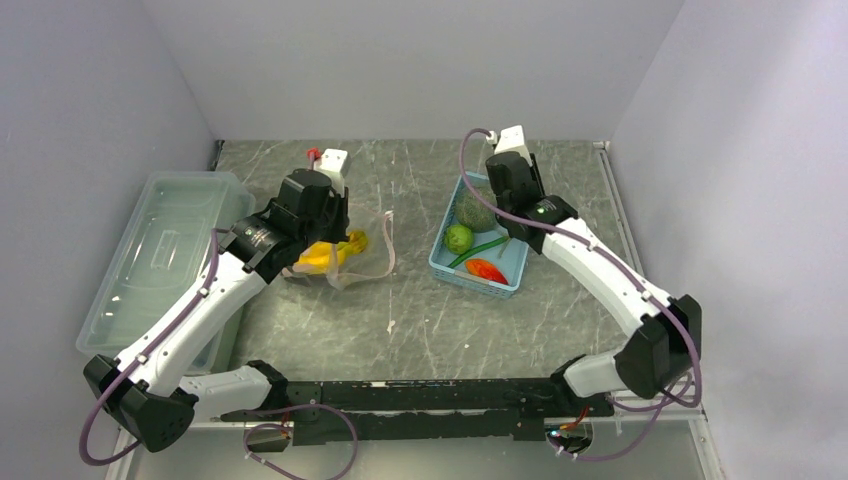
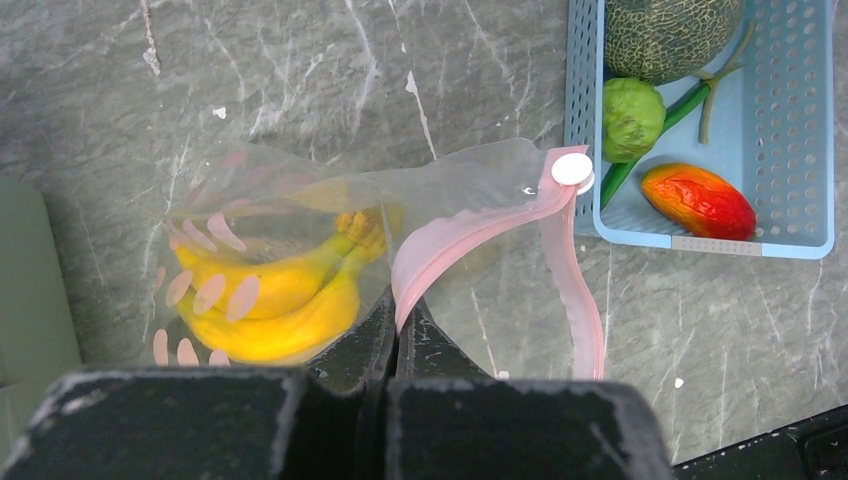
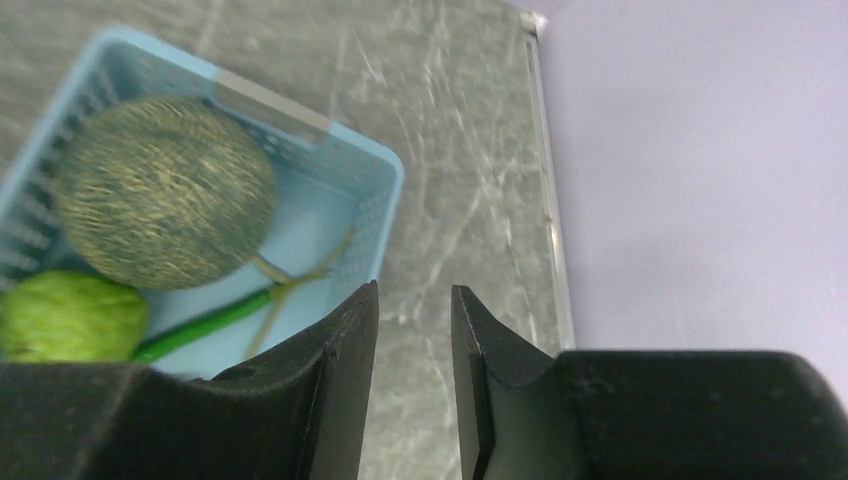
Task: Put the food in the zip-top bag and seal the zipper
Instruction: Adjust the bin at the center of the board.
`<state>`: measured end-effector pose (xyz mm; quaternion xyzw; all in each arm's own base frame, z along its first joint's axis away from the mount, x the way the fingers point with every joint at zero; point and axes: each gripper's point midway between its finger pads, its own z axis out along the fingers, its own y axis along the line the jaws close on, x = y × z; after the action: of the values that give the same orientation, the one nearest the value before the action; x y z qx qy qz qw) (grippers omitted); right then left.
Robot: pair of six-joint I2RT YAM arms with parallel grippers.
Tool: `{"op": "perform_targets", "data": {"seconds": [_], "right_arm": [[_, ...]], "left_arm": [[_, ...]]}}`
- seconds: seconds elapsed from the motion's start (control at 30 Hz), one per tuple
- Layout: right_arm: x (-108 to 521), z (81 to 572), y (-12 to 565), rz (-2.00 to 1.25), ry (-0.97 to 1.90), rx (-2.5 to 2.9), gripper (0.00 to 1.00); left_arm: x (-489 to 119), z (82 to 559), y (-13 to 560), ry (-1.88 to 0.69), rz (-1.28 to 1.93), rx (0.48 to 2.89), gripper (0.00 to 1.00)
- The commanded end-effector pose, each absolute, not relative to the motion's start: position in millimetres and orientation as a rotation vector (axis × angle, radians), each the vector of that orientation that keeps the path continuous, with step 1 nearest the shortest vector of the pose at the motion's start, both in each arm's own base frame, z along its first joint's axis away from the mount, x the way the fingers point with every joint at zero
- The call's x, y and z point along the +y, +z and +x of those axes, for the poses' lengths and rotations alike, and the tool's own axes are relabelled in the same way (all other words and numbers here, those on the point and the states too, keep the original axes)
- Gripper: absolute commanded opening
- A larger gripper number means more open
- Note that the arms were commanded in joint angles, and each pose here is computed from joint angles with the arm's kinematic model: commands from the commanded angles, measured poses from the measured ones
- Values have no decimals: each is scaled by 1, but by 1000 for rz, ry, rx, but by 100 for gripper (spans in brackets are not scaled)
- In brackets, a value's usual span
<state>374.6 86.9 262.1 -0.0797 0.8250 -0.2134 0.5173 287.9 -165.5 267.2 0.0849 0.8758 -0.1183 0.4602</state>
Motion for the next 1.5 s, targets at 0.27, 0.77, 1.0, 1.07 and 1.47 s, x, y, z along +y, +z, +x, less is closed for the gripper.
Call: {"op": "perform_targets", "data": {"seconds": [0.27,0.77,1.0,1.07,1.47], "right_arm": [[40,379,215,-198,-711,2175,36],[207,352,147,-667,495,2332,60],[190,360,137,-636,355,2384,61],[180,363,134,-615,279,2398,61],[136,376,111,-539,24,2481,60]], "left_arm": [[-170,287,286,-347,222,2089,0],[-170,287,287,-349,224,2086,0],[-171,287,285,-351,227,2090,0],[-171,287,284,-351,227,2093,0],[-173,288,282,-357,233,2100,0]]}}
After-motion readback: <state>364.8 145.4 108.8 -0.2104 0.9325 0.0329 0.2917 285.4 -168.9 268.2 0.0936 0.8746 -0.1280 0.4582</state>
